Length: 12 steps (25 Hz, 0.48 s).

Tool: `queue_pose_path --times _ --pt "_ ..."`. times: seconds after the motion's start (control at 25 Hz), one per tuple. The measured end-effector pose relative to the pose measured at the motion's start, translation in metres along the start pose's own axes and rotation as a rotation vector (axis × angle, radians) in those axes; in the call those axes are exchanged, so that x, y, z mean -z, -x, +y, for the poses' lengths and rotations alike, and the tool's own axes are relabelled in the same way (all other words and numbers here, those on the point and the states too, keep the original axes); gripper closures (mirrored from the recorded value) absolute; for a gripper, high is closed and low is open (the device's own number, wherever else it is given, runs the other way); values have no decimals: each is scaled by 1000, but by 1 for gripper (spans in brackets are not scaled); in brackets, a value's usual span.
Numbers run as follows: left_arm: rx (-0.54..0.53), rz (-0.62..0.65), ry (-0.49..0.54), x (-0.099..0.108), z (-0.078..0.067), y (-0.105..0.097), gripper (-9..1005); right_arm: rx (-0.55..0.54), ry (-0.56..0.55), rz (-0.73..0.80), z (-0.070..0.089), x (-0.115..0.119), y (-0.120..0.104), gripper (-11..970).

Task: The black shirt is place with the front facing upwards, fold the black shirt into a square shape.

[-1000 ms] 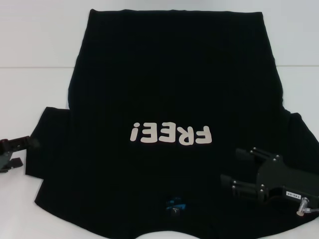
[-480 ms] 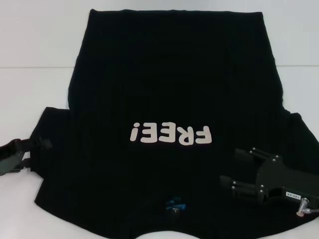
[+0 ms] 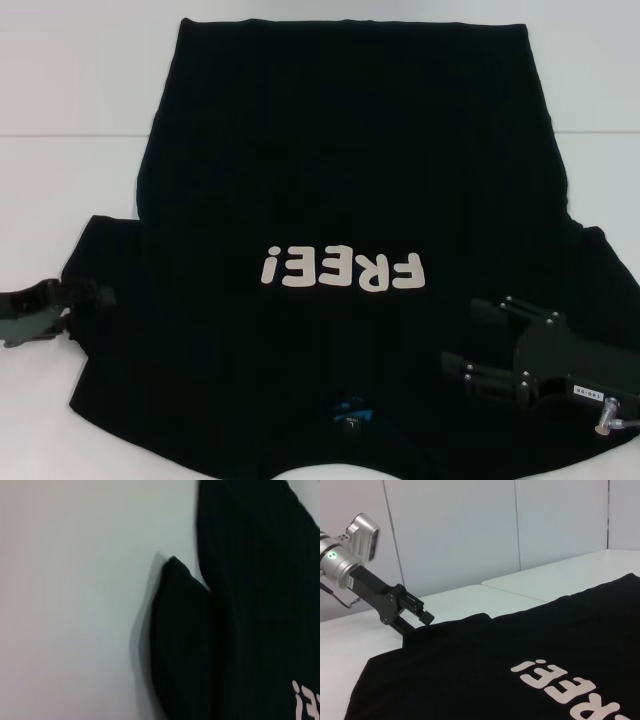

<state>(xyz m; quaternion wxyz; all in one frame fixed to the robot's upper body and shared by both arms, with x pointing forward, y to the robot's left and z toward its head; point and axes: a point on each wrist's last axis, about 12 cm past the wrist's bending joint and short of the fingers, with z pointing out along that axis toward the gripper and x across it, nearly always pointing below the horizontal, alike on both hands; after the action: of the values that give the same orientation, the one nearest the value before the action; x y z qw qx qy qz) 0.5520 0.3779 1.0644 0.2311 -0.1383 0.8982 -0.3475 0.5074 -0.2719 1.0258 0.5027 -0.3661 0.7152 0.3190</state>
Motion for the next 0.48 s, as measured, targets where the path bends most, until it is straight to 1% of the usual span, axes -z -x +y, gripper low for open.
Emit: queue_pose_path --times 0.16,0.36,0.48 --pt "-21 -11 9 -2 -3 2 242 0 5 -5 0 0 1 76" --pt "-25 -22 18 -3 -3 4 334 1 7 -6 1 0 1 77" --pt "-35 -26 22 -3 -3 4 482 1 10 -9 1 0 1 76"
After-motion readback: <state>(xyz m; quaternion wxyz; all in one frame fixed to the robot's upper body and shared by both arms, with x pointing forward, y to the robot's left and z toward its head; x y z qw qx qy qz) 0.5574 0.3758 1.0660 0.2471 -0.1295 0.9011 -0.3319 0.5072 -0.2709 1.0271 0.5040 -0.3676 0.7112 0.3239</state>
